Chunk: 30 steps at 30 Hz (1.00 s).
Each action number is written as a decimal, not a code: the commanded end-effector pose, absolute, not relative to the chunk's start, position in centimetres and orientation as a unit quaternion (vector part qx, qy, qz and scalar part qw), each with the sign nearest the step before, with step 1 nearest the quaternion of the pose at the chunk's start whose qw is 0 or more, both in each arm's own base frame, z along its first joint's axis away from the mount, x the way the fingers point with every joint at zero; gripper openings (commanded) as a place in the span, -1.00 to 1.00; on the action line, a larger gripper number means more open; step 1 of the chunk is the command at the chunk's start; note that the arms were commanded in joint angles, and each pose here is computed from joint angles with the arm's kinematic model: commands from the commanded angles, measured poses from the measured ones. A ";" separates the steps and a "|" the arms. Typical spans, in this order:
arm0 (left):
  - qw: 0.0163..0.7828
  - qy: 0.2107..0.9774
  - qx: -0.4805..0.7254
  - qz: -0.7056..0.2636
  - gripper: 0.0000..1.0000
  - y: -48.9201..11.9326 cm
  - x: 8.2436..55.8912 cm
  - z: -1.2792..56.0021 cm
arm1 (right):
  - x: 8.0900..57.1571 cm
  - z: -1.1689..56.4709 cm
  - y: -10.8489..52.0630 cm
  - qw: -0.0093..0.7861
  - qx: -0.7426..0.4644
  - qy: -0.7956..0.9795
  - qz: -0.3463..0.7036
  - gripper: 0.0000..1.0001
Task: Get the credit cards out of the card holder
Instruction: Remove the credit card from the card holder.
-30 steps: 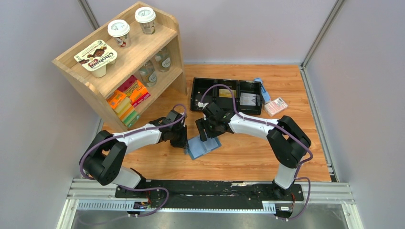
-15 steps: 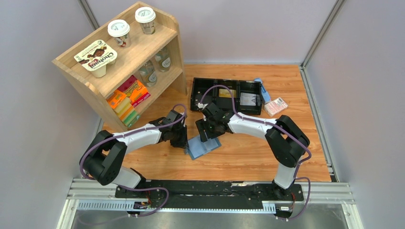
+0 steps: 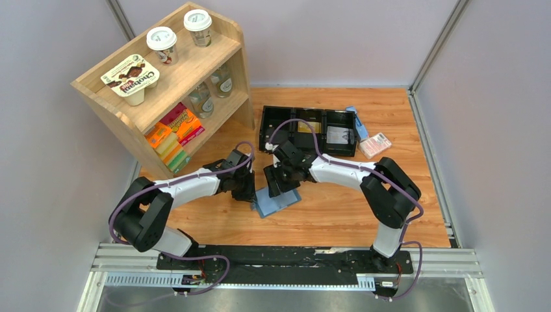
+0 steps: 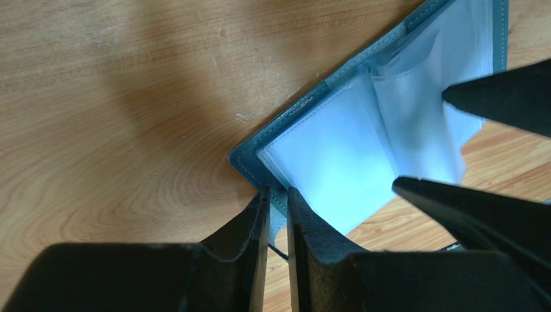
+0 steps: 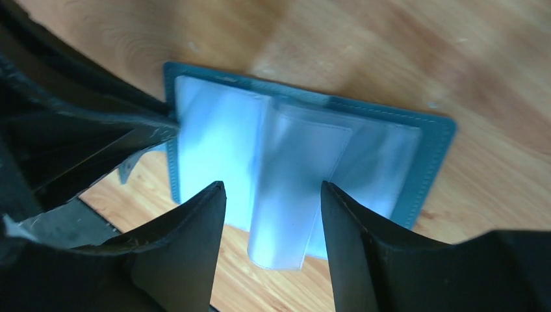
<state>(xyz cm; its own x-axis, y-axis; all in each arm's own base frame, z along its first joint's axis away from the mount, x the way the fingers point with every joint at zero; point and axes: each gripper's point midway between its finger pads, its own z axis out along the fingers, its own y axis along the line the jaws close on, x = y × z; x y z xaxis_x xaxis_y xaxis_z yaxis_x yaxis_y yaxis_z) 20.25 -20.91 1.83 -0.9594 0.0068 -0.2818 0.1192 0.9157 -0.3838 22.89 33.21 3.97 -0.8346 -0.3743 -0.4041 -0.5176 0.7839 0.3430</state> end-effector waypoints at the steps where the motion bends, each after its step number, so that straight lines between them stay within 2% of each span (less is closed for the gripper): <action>1: 0.139 0.966 0.043 -0.213 -0.53 -21.5 20.6 2.1 | 21.1 5.2 35.8 0.131 -0.248 0.912 0.298 0.13; 11: 0.142 0.966 0.041 -0.212 -0.54 -21.4 20.6 2.2 | 19.9 8.5 38.1 0.127 -0.290 0.876 0.364 0.10; 21: 0.142 0.966 0.039 -0.211 -0.54 -21.4 20.5 2.1 | 16.7 10.9 39.8 0.079 -0.370 0.828 0.413 0.12; 24: 0.141 0.967 0.037 -0.209 -0.54 -21.3 20.5 2.0 | 18.3 10.9 38.9 0.120 -0.363 0.847 0.369 0.13; 25: 0.141 0.967 0.037 -0.209 -0.54 -21.3 20.4 2.1 | 19.2 11.1 38.3 0.143 -0.355 0.856 0.348 0.19; 28: 0.142 0.967 0.036 -0.209 -0.54 -21.2 20.4 2.1 | 22.8 10.8 35.5 0.214 -0.301 0.894 0.254 0.27; 30: 0.143 0.967 0.036 -0.209 -0.54 -21.2 20.5 2.1 | 24.4 10.0 33.6 0.232 -0.269 0.912 0.204 0.31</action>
